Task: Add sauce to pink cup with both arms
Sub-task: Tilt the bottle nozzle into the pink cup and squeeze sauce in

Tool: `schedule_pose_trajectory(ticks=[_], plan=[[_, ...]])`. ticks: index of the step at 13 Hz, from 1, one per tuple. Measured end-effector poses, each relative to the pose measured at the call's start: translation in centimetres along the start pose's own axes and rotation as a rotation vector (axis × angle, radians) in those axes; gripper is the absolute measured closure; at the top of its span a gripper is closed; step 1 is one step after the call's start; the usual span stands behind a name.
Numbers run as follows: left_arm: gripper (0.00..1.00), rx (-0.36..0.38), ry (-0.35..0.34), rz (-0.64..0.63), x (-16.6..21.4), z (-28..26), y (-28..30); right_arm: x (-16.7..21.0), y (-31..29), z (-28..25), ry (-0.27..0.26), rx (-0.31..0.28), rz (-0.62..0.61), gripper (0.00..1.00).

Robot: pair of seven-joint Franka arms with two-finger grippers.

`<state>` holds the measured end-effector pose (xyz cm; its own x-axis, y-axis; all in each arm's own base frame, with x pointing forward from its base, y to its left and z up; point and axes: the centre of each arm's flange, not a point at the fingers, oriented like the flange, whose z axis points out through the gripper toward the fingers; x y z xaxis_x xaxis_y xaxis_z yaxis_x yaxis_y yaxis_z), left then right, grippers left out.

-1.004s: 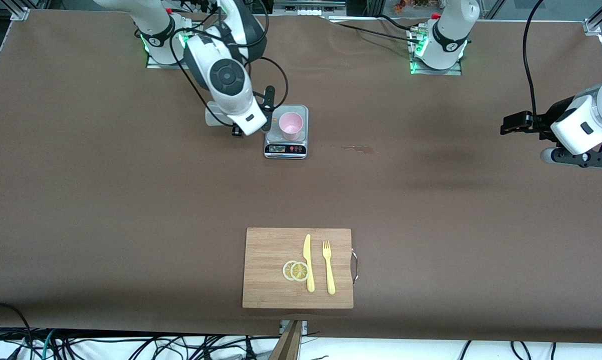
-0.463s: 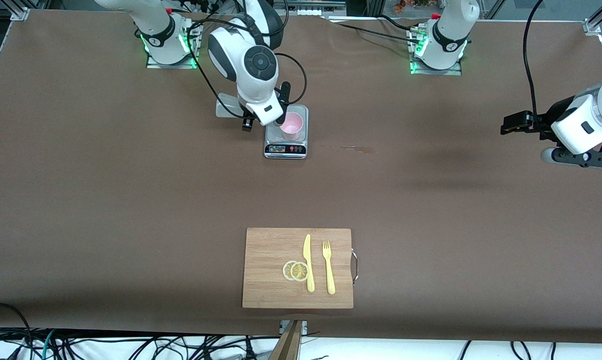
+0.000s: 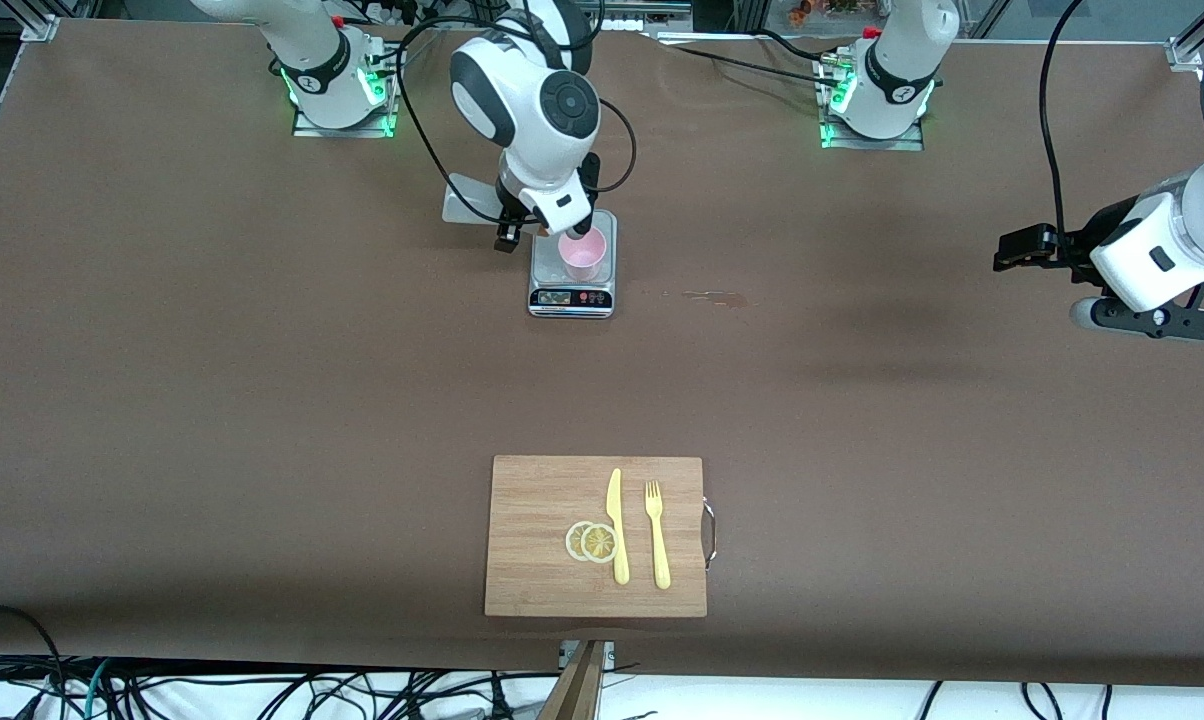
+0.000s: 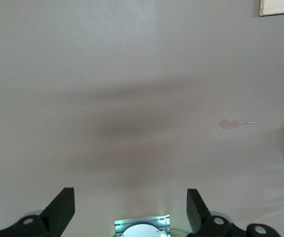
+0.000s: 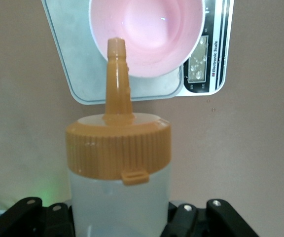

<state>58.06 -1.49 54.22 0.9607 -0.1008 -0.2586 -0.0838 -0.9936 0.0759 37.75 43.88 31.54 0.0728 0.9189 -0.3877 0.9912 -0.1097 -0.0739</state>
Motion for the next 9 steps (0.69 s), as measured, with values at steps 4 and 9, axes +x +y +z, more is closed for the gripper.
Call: schedule_pose_trajectory(ticks=[4,9], plan=[[0.0,0.0,0.0,0.0,0.1,0.0,0.0,0.7,-0.2,-1.0,-0.075,-0.025,-0.009,0.78],[0.0,0.0,-0.002,0.001,0.2,0.1,0.0,1.6,-0.6,-1.2,-0.105,-0.034,-0.017,0.8]])
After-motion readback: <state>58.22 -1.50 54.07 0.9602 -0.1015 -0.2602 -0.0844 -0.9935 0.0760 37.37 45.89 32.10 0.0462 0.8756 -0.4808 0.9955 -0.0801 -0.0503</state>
